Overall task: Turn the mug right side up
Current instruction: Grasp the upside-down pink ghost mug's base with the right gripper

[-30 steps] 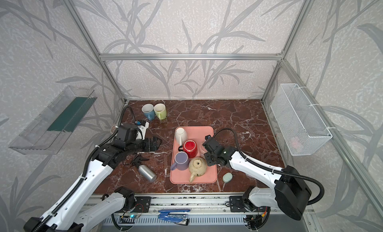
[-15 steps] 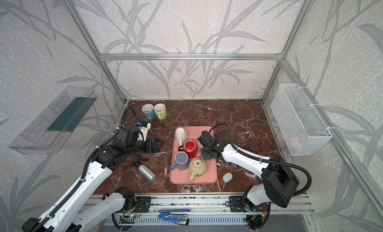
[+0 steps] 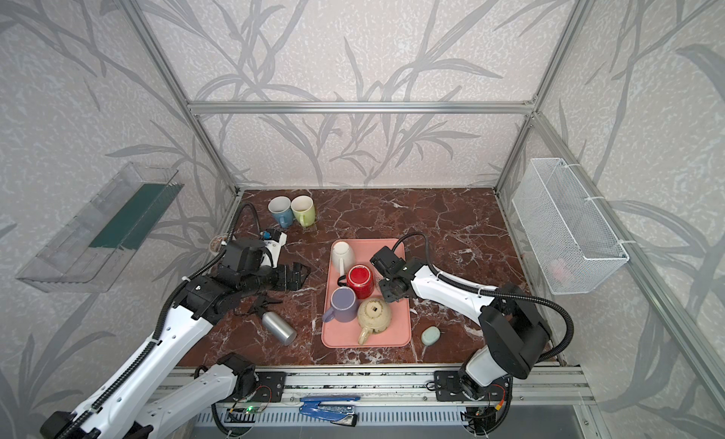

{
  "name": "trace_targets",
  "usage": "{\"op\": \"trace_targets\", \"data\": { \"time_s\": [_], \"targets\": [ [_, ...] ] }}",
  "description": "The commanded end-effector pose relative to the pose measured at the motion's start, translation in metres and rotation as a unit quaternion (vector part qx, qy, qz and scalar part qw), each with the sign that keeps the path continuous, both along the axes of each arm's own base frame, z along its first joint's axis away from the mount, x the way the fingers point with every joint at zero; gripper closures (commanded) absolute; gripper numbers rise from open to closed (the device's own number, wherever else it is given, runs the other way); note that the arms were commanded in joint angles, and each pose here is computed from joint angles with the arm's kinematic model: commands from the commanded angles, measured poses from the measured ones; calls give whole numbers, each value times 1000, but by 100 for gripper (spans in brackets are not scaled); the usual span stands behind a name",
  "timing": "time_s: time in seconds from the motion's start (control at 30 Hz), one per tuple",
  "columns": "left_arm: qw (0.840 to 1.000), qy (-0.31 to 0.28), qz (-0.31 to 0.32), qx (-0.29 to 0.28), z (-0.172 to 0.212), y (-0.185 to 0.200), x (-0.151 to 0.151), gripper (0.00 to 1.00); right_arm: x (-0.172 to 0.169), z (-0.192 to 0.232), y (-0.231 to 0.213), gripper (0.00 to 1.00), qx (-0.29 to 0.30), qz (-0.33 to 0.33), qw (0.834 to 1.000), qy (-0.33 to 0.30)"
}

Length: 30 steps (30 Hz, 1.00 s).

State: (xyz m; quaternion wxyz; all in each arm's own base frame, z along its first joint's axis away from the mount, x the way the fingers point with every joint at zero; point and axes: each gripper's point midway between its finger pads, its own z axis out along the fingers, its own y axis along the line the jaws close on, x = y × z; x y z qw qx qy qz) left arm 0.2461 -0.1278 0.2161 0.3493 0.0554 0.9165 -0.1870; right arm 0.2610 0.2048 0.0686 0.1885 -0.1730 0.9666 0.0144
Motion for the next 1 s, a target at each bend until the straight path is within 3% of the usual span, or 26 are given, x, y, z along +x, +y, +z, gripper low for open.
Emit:
{"op": "trace_targets", "data": {
  "time_s": [0.0, 0.27, 0.37, 0.63, 0.97],
  "targets": [
    [1000, 3, -1, 11, -5, 2, -2, 2, 6, 4, 1, 71, -1, -2, 1000, 1],
    [1000, 6, -1, 14, -6, 2, -2, 2, 7, 1, 4, 86, 2, 1, 1000, 7],
    [1000, 5, -1, 14, -6, 2, -2, 2, 6, 0, 4, 100, 2, 2, 1000, 10],
    [1000, 8, 1, 17, -8, 3, -2, 2, 9, 10, 5, 100, 15, 3, 1000, -3],
    [1000, 11, 1, 19, -10, 2, -2, 2, 19, 49, 15, 100, 89, 13, 995, -40]
  ]
}}
